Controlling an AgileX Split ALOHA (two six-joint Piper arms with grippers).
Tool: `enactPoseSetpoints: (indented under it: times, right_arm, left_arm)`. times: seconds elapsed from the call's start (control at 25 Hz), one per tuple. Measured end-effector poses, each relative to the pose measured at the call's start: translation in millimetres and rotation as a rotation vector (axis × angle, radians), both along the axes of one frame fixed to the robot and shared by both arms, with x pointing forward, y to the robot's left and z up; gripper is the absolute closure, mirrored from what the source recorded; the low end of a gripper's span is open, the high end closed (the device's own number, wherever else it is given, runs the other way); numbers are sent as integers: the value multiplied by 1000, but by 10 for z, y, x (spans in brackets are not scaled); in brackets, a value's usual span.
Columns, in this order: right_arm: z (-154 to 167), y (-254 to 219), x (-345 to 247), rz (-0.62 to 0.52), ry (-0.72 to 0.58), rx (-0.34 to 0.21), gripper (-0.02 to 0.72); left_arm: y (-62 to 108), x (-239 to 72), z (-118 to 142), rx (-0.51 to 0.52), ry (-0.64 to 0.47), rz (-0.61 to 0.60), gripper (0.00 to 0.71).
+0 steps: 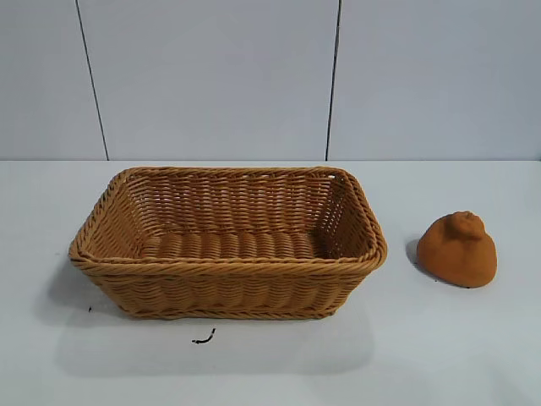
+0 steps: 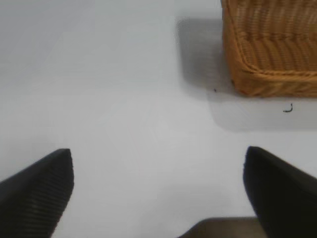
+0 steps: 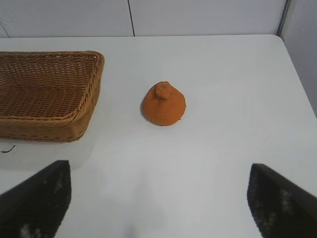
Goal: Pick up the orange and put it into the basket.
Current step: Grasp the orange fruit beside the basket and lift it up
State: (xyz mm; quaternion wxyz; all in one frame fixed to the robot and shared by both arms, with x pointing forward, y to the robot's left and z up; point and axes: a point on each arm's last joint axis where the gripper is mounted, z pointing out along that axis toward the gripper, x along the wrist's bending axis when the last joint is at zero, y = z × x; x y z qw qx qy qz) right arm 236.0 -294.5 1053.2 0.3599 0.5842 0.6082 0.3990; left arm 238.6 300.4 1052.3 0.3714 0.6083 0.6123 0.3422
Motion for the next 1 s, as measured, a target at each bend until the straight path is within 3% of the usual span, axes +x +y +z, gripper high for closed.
enactPoseSetpoints:
  times: [0.28,0.4,0.72,1.0]
  right_arm:
    - [50,4,-6,3,-27,6,43]
    - [282,7,131,1,-16,8,43]
    - [695,29,1028,-1,258,11,43]
    - [644,62,2087,0,503,20,43]
  left_arm:
    - [1,-61,-3,-1,-36,0,43]
    - [1,-61,-3,-1,-36,0,43]
    - [1,-61,-3,-1,-36,0,43]
    - [1,-61,-3,-1,-36,0,43]
